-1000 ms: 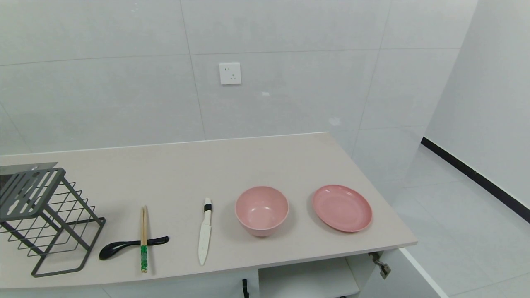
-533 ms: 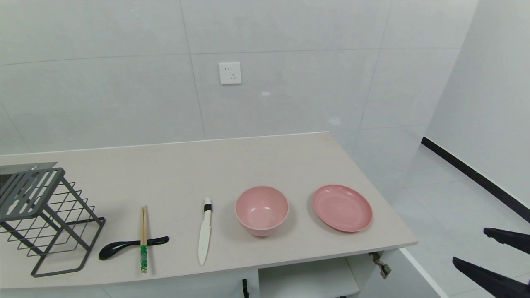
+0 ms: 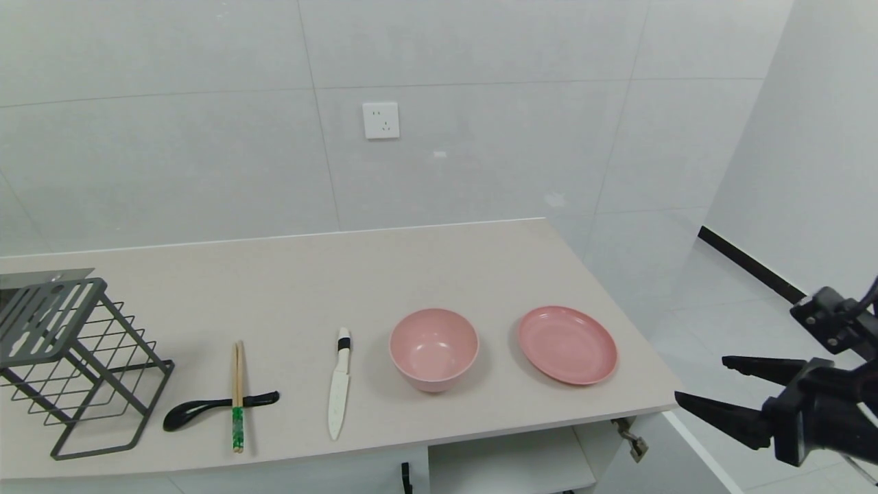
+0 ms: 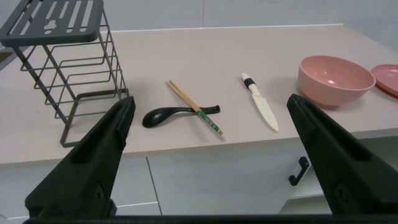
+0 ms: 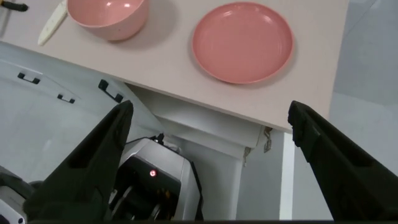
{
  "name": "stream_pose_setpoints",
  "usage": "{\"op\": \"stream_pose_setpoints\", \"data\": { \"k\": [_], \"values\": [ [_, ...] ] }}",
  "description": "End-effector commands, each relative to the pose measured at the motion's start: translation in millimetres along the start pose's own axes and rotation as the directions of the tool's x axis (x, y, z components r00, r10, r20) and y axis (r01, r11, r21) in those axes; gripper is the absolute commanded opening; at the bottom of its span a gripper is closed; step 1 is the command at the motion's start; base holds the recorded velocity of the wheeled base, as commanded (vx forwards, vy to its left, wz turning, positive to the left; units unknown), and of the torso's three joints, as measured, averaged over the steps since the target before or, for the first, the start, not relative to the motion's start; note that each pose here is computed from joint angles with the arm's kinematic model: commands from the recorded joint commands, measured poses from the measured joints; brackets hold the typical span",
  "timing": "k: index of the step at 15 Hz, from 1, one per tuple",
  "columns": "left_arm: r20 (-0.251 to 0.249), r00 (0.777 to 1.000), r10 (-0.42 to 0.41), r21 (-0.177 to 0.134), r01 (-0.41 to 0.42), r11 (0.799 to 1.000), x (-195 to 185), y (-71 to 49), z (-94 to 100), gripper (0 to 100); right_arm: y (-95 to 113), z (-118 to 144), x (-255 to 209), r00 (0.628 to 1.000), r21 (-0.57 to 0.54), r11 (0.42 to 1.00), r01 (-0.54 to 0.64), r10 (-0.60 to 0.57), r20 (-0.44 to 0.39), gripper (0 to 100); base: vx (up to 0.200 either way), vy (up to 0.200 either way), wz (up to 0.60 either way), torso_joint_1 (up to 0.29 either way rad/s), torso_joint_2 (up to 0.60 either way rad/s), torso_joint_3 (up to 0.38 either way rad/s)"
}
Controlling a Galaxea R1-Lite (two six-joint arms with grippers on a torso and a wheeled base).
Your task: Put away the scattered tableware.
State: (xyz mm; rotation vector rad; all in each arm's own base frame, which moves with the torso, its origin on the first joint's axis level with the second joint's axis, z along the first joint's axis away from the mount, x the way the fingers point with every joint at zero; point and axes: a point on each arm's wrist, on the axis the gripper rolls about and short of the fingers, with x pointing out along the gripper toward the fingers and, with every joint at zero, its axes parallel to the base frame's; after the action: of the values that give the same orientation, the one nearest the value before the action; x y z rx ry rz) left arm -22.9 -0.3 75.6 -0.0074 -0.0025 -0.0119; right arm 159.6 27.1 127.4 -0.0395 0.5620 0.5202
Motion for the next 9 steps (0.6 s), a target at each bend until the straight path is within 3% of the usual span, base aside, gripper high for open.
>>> {"op": "stream_pose_setpoints", "data": {
  "k": [1, 5, 9],
  "values": [
    [-0.001, 1.000, 0.000, -0.002, 0.000, 1.000, 0, 0.0, 0.1, 100, -6, -6, 21, 0.996, 0.032, 0.999, -0.017, 0.020, -0.092, 100, 0.000, 0.000, 0.00, 0.000, 0.00, 0.000],
    [-0.001, 1.000, 0.000, -0.002, 0.000, 1.000, 0, 0.0, 0.1, 100, -15, 6, 67, 0.995, 0.008, 0.999, -0.043, 0.043, -0.086, 100, 0.000, 0.000, 0.00, 0.000, 0.00, 0.000],
    [0.001, 1.000, 0.000, -0.002, 0.000, 1.000, 0, 0.0, 0.2, 100, -32, -2, 107, 0.995, 0.014, 1.000, -0.005, 0.006, -0.099, 100, 0.000, 0.000, 0.00, 0.000, 0.00, 0.000]
  ]
}}
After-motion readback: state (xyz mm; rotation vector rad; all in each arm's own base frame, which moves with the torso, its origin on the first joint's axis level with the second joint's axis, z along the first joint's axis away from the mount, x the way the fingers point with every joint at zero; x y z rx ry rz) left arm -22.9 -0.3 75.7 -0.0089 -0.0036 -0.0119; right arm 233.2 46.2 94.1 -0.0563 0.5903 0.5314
